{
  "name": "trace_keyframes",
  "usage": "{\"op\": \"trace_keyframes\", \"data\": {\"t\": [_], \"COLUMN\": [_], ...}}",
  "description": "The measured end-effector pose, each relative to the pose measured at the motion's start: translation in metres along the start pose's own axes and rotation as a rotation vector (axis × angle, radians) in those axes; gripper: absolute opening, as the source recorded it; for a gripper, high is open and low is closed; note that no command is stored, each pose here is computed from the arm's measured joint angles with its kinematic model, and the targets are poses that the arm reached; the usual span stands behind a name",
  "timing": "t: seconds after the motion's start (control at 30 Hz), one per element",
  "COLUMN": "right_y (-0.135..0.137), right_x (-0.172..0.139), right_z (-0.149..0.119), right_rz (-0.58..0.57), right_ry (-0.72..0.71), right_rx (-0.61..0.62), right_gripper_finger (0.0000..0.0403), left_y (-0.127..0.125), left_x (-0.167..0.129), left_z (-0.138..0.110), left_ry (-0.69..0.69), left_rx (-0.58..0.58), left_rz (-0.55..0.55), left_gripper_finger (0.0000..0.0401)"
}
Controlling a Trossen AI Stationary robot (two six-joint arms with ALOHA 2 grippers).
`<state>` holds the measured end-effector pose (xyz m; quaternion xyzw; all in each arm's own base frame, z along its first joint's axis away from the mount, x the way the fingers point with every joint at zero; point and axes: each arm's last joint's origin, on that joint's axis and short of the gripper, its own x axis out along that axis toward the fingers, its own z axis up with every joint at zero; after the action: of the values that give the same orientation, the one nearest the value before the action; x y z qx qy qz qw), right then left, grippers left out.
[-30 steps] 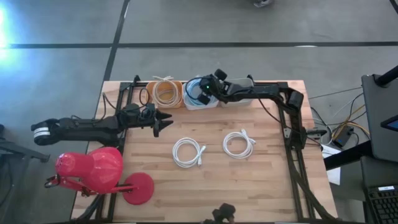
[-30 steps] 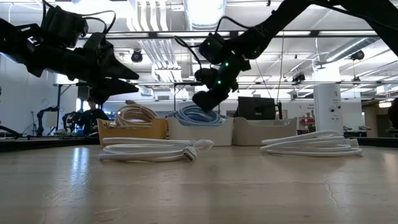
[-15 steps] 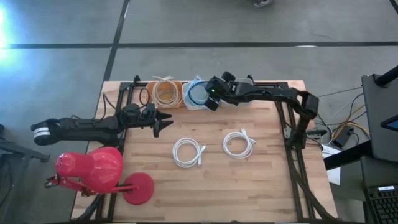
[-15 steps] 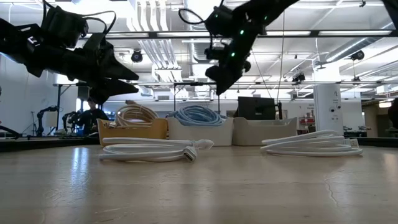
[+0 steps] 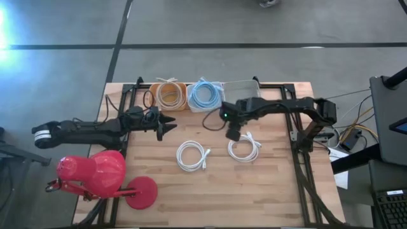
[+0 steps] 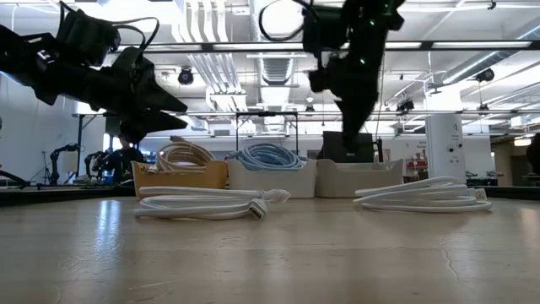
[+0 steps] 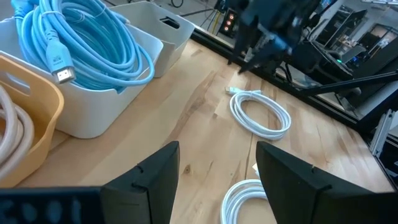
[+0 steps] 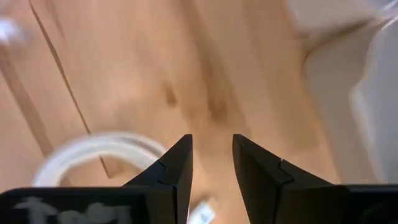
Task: Sort HDMI cables
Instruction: Put the white HDMI cable into the gray bin
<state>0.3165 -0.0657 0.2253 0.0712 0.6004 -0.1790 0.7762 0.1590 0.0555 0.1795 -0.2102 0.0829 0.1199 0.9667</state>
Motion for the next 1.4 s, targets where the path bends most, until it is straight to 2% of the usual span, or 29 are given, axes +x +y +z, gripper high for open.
{"op": "trace_keyframes", "data": {"t": [0.1, 0.23, 0.4, 0.57, 0.77, 0.97, 1.23, 1.4], "right_y": [0.002, 0.004, 0.005, 0.006, 0.008, 0.009, 0.014, 0.022], "right_x": [0.016, 0.032, 0.047, 0.060, 0.074, 0.078, 0.075, 0.065], "right_z": [-0.016, -0.035, -0.051, -0.063, -0.069, -0.073, -0.070, -0.061], "right_rz": [0.009, 0.082, 0.118, 0.159, 0.207, 0.169, 0.138, 0.035], "right_ry": [0.076, 0.167, 0.218, 0.219, 0.154, 0.140, 0.130, 0.056], "right_rx": [-0.013, -0.017, 0.008, 0.020, 0.002, -0.007, -0.046, -0.088], "right_gripper_finger": [0.0110, 0.0113, 0.0114, 0.0114, 0.0112, 0.0094, 0.0044, 0.0039], "left_y": [0.000, 0.000, 0.000, 0.000, 0.000, 0.000, 0.000, 0.000], "left_x": [0.000, 0.000, 0.000, 0.000, 0.000, 0.000, 0.000, 0.000], "left_z": [0.000, 0.000, 0.000, 0.000, 0.000, 0.000, 0.000, 0.000], "left_ry": [0.000, 0.000, -0.001, -0.001, -0.001, -0.002, -0.002, -0.003], "left_rx": [0.000, -0.001, -0.001, -0.001, -0.001, -0.002, -0.001, -0.001], "left_rz": [0.000, 0.000, 0.000, 0.000, 0.000, -0.001, -0.001, -0.001], "left_gripper_finger": [0.0213, 0.0213, 0.0213, 0.0213, 0.0213, 0.0213, 0.0213, 0.0213]}}
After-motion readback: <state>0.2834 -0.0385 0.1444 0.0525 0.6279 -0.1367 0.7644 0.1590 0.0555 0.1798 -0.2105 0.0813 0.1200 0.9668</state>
